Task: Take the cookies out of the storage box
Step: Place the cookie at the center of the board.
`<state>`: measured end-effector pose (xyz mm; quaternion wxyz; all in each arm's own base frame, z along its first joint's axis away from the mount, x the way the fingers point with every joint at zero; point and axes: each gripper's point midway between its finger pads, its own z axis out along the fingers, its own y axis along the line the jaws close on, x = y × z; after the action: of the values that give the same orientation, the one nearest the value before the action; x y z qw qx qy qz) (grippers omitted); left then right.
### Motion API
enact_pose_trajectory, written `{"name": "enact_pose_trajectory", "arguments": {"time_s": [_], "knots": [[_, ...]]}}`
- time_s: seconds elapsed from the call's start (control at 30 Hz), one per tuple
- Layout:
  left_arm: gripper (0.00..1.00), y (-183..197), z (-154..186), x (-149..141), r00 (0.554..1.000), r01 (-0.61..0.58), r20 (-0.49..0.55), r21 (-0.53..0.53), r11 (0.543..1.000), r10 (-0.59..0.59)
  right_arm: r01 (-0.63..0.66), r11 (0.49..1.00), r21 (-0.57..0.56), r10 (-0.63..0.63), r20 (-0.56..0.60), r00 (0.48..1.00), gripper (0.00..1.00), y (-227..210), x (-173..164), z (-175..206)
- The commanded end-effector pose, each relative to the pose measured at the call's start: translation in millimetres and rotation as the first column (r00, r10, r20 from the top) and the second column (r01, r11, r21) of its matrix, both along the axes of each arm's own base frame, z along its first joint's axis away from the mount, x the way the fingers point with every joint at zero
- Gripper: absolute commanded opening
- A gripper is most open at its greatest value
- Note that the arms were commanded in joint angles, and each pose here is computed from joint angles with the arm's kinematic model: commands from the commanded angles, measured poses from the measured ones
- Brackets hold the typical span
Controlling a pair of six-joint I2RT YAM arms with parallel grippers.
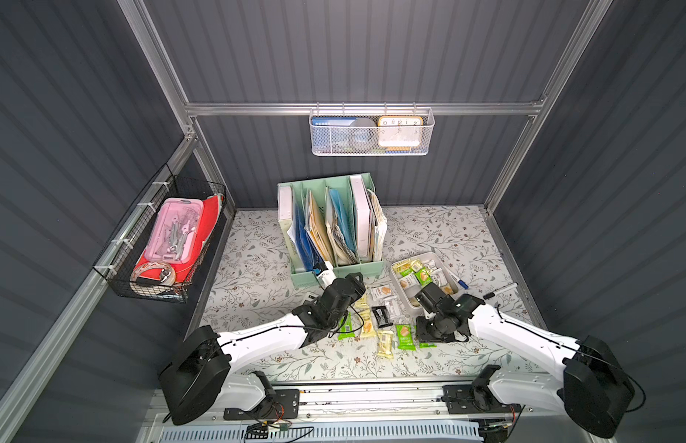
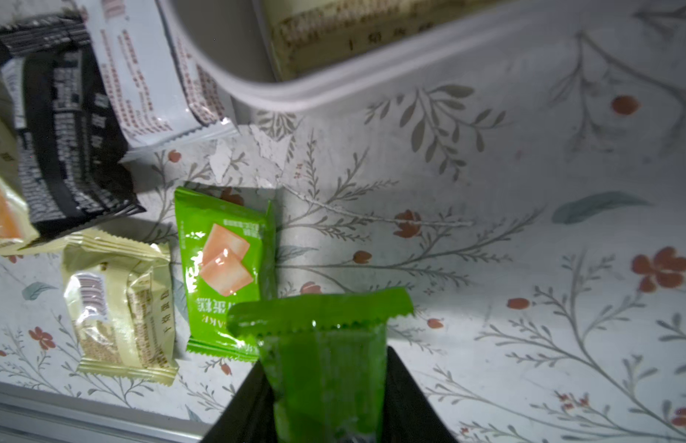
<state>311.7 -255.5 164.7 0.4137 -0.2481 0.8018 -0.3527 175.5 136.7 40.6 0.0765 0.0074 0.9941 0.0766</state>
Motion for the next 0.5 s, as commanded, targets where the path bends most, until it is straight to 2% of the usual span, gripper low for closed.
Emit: {"name": "enact_pose_trajectory", "arguments": {"time_s": [0.0, 0.23, 0.47], "knots": [[0.61, -5, 11, 4, 1.000, 0.011, 0.017, -0.025, 1.000, -0.010, 0.051, 0.999, -0.013, -0.051, 0.036, 0.998, 0.41, 1, 12, -8], [0.60, -4, 12, 3, 1.000, 0.008, 0.015, -0.030, 1.000, -0.008, 0.068, 0.997, -0.049, -0.066, 0.031, 0.997, 0.42, -3, 16, -23], [0.60, -7, 15, 3, 1.000, 0.022, 0.018, -0.030, 0.999, -0.022, 0.053, 0.998, -0.046, -0.051, 0.027, 0.998, 0.53, -4, 12, -19]]}}
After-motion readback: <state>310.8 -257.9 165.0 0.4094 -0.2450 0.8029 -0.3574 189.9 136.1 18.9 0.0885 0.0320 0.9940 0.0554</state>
